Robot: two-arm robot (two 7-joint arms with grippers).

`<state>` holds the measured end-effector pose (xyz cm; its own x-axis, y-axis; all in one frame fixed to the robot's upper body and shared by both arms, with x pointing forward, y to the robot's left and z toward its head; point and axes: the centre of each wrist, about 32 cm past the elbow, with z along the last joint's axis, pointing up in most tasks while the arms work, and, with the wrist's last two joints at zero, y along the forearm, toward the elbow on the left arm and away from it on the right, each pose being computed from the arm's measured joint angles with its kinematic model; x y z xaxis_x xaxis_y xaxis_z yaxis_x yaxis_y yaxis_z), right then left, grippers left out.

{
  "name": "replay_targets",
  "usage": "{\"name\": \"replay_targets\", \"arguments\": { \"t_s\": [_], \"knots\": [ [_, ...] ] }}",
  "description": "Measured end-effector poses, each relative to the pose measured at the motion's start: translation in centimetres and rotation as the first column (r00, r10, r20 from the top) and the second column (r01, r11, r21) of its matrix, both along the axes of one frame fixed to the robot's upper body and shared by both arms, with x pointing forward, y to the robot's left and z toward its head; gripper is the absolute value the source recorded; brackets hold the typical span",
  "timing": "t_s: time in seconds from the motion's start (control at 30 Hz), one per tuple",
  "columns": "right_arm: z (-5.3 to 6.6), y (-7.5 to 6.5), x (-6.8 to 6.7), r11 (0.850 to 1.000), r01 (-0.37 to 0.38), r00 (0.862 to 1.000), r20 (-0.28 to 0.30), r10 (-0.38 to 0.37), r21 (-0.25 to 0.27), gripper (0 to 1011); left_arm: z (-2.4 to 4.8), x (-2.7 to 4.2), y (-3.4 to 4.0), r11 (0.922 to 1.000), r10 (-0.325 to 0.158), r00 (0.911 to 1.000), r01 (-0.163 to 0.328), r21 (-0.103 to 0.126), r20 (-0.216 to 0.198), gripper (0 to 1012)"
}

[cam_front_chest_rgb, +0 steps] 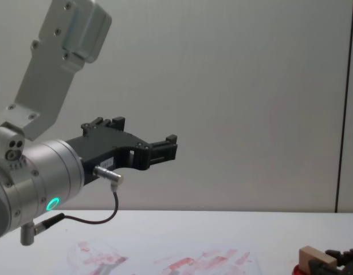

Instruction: Use the one hand to pick up the stamp and affix it onto the A4 paper.

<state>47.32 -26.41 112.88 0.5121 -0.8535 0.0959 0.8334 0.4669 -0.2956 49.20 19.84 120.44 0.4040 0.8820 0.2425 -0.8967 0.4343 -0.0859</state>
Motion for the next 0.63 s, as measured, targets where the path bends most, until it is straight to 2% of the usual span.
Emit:
{"name": "replay_targets", "arguments": {
  "t_s": [0.07,0.13,0.17,0.27,0.3,0.37,0.4,0.63],
  "knots": [
    [-0.1,0.0,0.0,1.0,0.003,1.0,-0.003,-0.003,-0.001,403,0.0,0.0,0.0,1.0,0.0,1.0,0.0,0.0,0.0,1002],
    [-0.1,0.0,0.0,1.0,0.005,1.0,-0.003,-0.005,-0.002,436,0.0,0.0,0.0,1.0,0.0,1.0,0.0,0.0,0.0,1002],
    [-0.1,0.0,0.0,1.0,0.006,1.0,-0.003,-0.006,-0.001,493,0.0,0.0,0.0,1.0,0.0,1.0,0.0,0.0,0.0,1002],
    [-0.1,0.0,0.0,1.0,0.011,1.0,-0.002,-0.011,0.006,560,0.0,0.0,0.0,1.0,0.0,1.0,0.0,0.0,0.0,1002],
    [0.1,0.1,0.0,1.0,0.012,1.0,0.0,-0.012,0.013,620,0.0,0.0,0.0,1.0,0.0,1.0,0.0,0.0,0.0,1002],
    [0.2,0.2,0.0,1.0,0.014,1.0,0.005,-0.014,0.022,659,0.0,0.0,0.0,1.0,0.0,1.0,0.0,0.0,0.0,1002],
    [0.4,0.3,-0.1,0.999,0.016,1.0,0.012,-0.016,0.033,719,0.0,0.0,0.0,1.0,0.0,1.0,0.0,0.0,0.0,1002],
    [1.6,1.1,-0.3,0.996,0.022,0.998,0.063,-0.028,0.092,900,0.0,0.0,0.0,1.0,0.0,1.0,0.0,0.0,0.0,1003]
  ]
}}
